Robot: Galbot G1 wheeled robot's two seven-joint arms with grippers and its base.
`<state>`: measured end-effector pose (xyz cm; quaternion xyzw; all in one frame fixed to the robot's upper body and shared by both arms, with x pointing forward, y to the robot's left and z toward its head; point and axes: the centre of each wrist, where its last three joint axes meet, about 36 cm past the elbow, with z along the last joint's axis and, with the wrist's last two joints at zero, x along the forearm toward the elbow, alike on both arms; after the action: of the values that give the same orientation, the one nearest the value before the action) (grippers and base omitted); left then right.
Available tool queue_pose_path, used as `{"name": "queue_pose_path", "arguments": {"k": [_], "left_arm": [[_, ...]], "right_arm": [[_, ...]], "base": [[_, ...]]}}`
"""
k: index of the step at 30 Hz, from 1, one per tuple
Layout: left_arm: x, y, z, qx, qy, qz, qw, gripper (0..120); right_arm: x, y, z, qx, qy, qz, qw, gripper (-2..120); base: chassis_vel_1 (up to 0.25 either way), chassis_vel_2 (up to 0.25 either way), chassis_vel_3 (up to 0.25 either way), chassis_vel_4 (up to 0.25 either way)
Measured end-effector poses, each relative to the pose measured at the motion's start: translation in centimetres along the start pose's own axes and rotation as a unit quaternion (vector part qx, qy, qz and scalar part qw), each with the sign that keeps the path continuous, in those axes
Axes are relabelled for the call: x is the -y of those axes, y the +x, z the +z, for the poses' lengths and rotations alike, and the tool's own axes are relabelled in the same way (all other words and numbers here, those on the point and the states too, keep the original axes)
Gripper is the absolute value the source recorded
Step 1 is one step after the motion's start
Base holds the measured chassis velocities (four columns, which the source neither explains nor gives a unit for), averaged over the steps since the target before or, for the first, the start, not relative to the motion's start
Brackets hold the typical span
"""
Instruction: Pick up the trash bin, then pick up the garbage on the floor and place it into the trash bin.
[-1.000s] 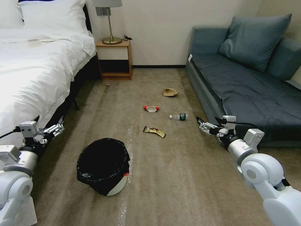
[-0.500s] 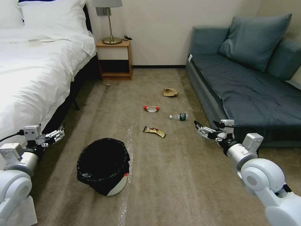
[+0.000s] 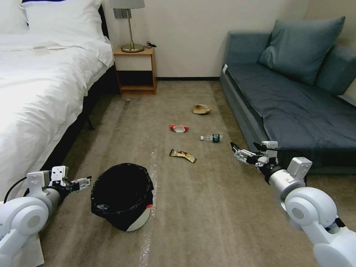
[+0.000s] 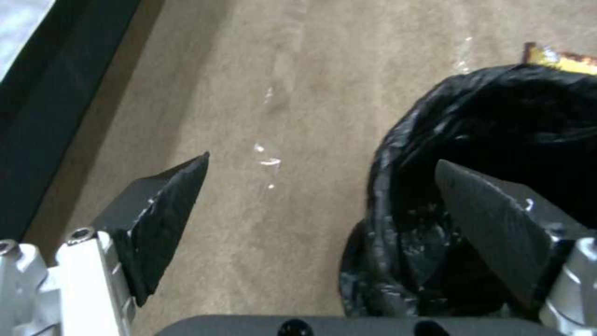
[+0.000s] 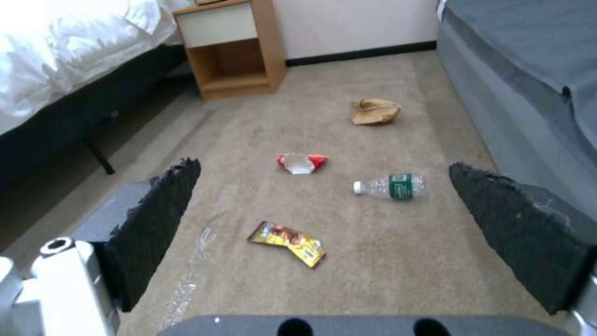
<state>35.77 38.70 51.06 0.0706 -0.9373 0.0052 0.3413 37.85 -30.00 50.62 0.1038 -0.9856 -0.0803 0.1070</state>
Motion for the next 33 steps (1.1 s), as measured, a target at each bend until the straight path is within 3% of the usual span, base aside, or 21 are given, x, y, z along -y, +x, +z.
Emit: {"name": "queue_pose_path", "arguments": {"k": [7,15,20,30,33], "left_arm": [[-0.1,-1.4,0.1,-0.011,0.015,0.002,0.9998,98],[2.7,-5.7,0.6,-0.03,0.034,0.033,0.9984,98],[3.7,-7.9,2.0,-0.044,0.033,0.029,0.9981,98],[3.3,-10.0,2.5,-0.054,0.029,0.009,0.9981,98],[3.8,-10.8,2.8,-0.06,0.025,0.006,0.9978,94]], "right_arm": [[-1.0,-0.8,0.3,0.0,-0.002,-0.019,1.0,100],[-1.4,-0.3,-0.5,0.011,-0.008,-0.033,0.999,100],[-0.7,-0.7,-0.1,0.008,-0.012,-0.022,1.0,100],[-0.1,-1.5,0.7,0.004,-0.021,-0.012,1.0,100],[-0.2,-1.6,0.8,0.005,-0.024,-0.012,1.0,100]], "base": [[0.0,0.0,0.0,0.0],[0.0,0.0,0.0,0.0],[0.0,0.0,0.0,0.0],[0.0,0.0,0.0,0.0],[0.0,0.0,0.0,0.0]]}}
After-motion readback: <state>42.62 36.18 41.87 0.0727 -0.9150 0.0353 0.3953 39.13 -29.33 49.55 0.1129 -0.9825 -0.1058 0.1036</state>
